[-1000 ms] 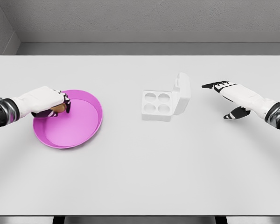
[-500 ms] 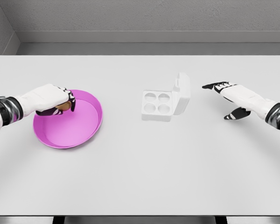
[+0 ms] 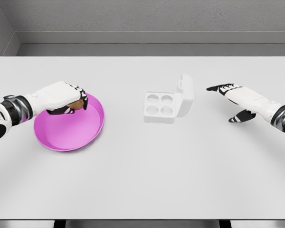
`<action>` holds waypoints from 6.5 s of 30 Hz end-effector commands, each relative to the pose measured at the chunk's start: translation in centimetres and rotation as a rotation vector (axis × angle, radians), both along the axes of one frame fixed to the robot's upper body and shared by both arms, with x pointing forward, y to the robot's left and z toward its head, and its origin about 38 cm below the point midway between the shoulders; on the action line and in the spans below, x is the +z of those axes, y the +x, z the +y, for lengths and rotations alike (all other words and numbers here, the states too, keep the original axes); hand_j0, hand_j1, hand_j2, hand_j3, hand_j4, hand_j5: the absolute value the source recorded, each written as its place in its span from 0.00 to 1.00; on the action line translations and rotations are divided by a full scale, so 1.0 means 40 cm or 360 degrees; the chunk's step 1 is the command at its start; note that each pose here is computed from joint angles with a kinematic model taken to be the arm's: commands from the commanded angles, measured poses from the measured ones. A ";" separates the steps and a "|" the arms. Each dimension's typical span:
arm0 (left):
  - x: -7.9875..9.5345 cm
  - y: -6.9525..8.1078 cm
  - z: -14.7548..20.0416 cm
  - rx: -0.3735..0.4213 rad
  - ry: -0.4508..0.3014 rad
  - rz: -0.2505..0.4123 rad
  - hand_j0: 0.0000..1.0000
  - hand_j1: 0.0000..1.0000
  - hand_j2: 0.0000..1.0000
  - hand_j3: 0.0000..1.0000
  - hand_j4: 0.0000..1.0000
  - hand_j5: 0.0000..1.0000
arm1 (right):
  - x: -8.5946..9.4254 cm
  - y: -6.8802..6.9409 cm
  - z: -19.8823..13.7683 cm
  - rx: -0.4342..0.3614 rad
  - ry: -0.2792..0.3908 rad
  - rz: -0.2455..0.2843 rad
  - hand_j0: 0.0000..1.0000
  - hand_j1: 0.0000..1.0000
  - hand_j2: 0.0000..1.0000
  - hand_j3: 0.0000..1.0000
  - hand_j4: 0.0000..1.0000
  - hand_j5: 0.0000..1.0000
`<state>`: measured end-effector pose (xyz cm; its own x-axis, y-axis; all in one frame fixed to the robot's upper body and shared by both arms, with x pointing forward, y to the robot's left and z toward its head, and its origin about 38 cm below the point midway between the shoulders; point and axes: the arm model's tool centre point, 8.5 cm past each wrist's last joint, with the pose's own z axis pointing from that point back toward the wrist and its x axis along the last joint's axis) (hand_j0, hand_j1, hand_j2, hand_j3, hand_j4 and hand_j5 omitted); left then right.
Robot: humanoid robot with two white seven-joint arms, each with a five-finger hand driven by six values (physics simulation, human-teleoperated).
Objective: Pack egg into the box and close the box lid
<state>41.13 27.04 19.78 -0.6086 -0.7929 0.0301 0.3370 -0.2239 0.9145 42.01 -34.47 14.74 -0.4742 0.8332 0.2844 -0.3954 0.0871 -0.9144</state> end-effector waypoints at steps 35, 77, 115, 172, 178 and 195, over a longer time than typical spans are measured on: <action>0.019 0.021 -0.169 -0.0147 -0.0225 -0.0059 0.41 0.41 0.41 0.41 0.41 0.41 | 0.004 -0.002 0.003 0.0007 0.0007 -0.0003 1.00 1.00 1.00 1.00 1.00 1.00; 0.024 0.037 -0.400 -0.0308 -0.0415 -0.0091 0.41 0.41 0.41 0.41 0.41 0.41 | 0.004 -0.002 0.003 0.0006 0.0009 -0.0002 1.00 1.00 1.00 1.00 1.00 1.00; 0.104 -0.124 0.203 -0.0203 -0.1191 -0.0147 1.00 1.00 1.00 1.00 1.00 1.00 | 0.037 -0.035 0.079 0.0286 0.0067 -0.0072 1.00 1.00 1.00 1.00 1.00 1.00; 0.101 -0.127 0.205 -0.0197 -0.1194 -0.0143 1.00 1.00 1.00 1.00 1.00 1.00 | 0.238 -0.056 0.029 0.0494 0.0104 -0.0420 1.00 1.00 1.00 1.00 1.00 1.00; 0.099 -0.127 0.206 -0.0194 -0.1192 -0.0143 1.00 1.00 1.00 1.00 1.00 1.00 | 0.132 -0.032 -0.009 0.0346 0.0151 -0.0283 1.00 1.00 1.00 1.00 1.00 1.00; 0.096 -0.130 0.195 -0.0210 -0.1200 -0.0137 1.00 1.00 1.00 1.00 1.00 1.00 | 0.031 -0.047 0.054 0.0412 0.0198 -0.0134 1.00 1.00 1.00 1.00 1.00 1.00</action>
<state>35.93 34.80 23.54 -0.7218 -0.5014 0.4771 0.2699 0.4308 0.8612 40.20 -32.60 16.22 -0.6923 0.6485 0.3165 -0.3349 0.0997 -0.9370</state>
